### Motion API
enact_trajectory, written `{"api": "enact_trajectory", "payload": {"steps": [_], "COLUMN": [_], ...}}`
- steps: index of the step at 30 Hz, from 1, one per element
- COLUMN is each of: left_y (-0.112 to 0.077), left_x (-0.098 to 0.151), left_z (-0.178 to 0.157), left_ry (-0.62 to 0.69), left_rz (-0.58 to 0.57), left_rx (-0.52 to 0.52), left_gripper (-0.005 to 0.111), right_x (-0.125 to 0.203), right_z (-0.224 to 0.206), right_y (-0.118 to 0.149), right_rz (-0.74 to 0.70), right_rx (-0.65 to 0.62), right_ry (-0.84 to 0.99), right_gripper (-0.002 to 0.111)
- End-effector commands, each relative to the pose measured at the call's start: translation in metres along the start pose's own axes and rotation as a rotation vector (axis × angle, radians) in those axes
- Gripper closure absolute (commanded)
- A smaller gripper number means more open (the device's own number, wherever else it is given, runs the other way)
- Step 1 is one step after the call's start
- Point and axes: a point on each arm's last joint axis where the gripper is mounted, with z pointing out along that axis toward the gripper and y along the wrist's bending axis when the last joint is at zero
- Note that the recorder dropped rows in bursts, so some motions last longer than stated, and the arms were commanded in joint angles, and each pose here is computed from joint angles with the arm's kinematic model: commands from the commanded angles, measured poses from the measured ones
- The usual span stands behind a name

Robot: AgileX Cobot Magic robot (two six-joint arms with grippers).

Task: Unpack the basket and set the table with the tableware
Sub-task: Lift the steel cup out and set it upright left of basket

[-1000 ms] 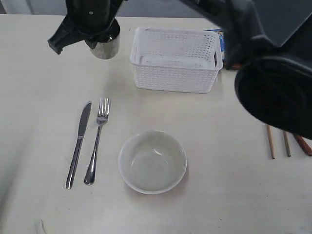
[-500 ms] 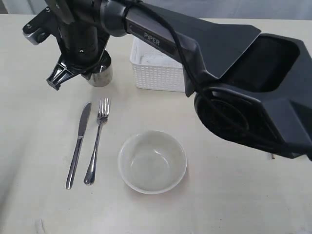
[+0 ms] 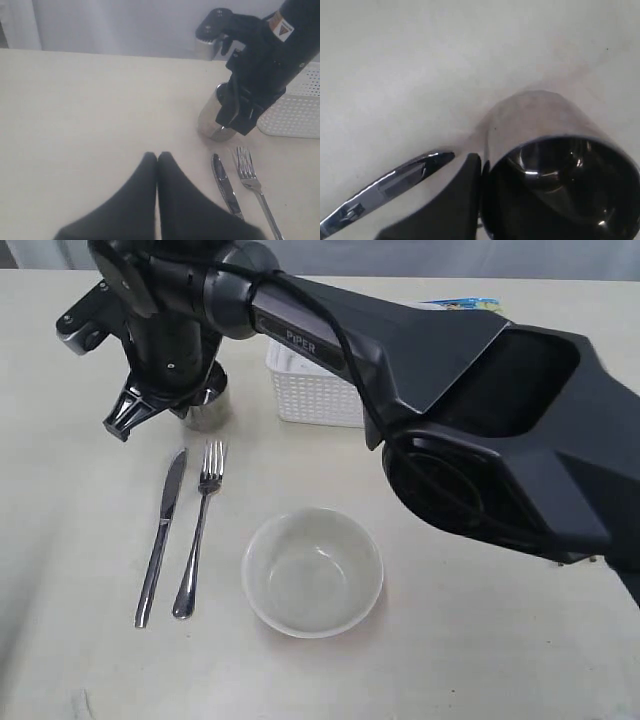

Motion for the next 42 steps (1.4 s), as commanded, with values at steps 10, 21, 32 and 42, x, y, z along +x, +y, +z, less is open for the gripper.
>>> {"api": "enact_trajectory", "payload": {"steps": [10, 21, 32, 42], "left_y": [0.000, 0.000, 0.000, 0.000], "left_x": [0.001, 0.001, 0.001, 0.001], "left_z": [0.000, 0.000, 0.000, 0.000], "left_ry": [-0.002, -0.002, -0.002, -0.002], "left_rz": [0.005, 0.005, 0.005, 0.005], "left_rx": [0.004, 0.004, 0.004, 0.004], "left_gripper": [0.107, 0.107, 0.107, 0.107], "right_x": [-0.002, 0.000, -0.002, -0.009], "right_z": [-0.004, -0.003, -0.004, -0.051], "right_y": [-0.010, -0.012, -0.015, -0.030], "right_rz": [0.002, 0.022, 0.025, 0.022], "right_rx": [0.019, -0.022, 0.010, 0.116], "right_ry": [-0.028, -0.014, -0.037, -0.118], "right_gripper": [0.108, 0.108, 0.072, 0.073]}}
